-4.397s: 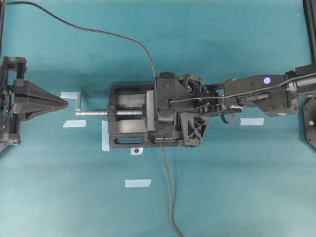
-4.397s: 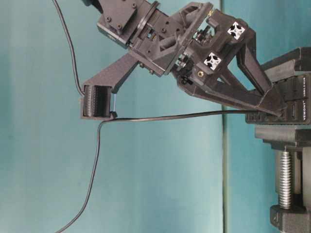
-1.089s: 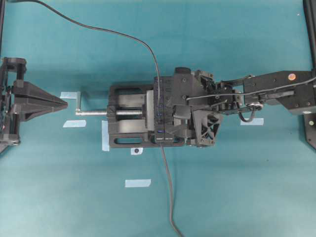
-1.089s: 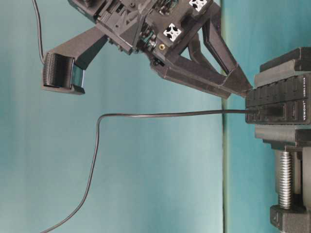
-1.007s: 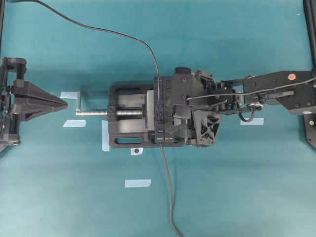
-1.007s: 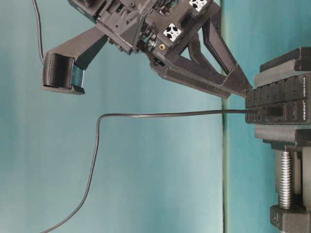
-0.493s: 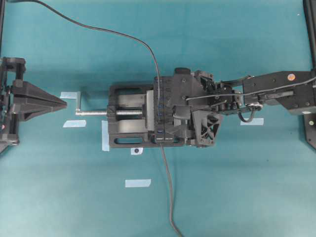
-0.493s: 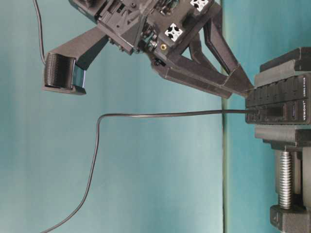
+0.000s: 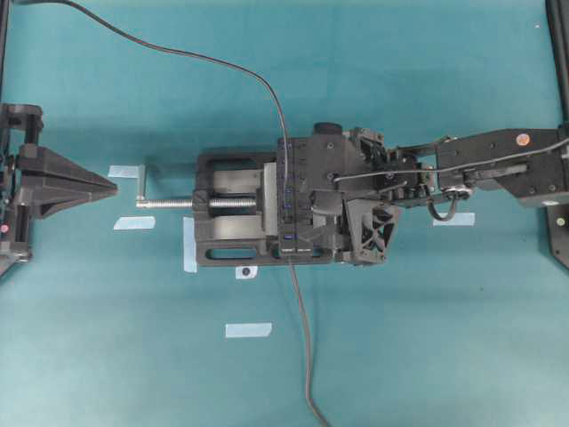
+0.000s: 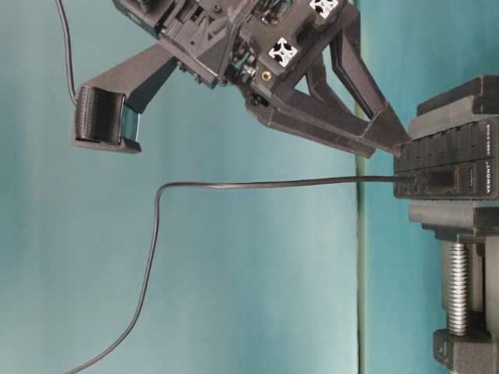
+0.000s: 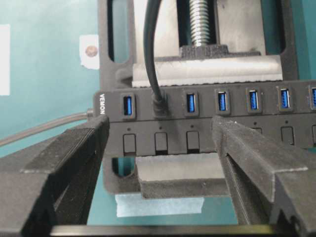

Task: Insert the USB into the second port from the front of the fixed hub.

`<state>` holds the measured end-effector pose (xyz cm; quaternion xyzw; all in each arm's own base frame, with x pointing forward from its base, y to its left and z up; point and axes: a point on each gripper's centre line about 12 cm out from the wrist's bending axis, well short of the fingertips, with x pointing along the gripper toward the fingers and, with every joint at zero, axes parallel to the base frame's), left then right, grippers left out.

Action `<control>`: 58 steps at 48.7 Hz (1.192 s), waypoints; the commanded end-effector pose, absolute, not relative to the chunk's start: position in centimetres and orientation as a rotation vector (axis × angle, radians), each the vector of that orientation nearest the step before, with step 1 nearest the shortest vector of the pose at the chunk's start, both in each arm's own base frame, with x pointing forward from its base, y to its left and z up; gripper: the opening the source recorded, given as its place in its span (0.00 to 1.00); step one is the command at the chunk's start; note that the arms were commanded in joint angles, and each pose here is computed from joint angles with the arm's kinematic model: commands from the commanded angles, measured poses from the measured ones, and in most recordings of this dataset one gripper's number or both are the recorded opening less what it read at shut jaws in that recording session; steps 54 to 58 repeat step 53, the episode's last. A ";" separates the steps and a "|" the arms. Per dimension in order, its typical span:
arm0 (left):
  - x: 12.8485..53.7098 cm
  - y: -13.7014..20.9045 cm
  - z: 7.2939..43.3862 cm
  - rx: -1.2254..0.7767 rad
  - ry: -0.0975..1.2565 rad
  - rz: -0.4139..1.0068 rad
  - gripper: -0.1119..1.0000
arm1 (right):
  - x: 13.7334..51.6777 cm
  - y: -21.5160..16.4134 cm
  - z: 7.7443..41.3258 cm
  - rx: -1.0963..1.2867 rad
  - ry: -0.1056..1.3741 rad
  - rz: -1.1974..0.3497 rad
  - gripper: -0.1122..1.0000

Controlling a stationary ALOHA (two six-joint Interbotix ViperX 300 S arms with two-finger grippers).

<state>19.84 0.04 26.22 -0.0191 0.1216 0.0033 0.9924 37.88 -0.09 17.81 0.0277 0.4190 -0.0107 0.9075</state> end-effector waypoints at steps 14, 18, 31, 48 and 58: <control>20.0 0.0 26.7 -0.038 0.232 0.006 0.10 | 38.1 0.0 18.4 0.064 0.843 -0.023 0.87; 20.0 0.1 26.7 -0.038 0.232 0.008 0.10 | 38.1 0.0 18.3 0.065 0.845 -0.024 0.87; 20.0 0.0 26.7 -0.038 0.232 0.006 0.10 | 38.1 0.0 18.3 0.065 0.847 -0.024 0.87; 20.0 0.1 26.6 -0.038 0.232 0.008 0.10 | 38.0 0.0 18.2 0.064 0.853 -0.023 0.87; 20.0 0.1 26.6 -0.038 0.232 0.008 0.10 | 38.0 0.0 18.1 0.064 0.856 -0.023 0.87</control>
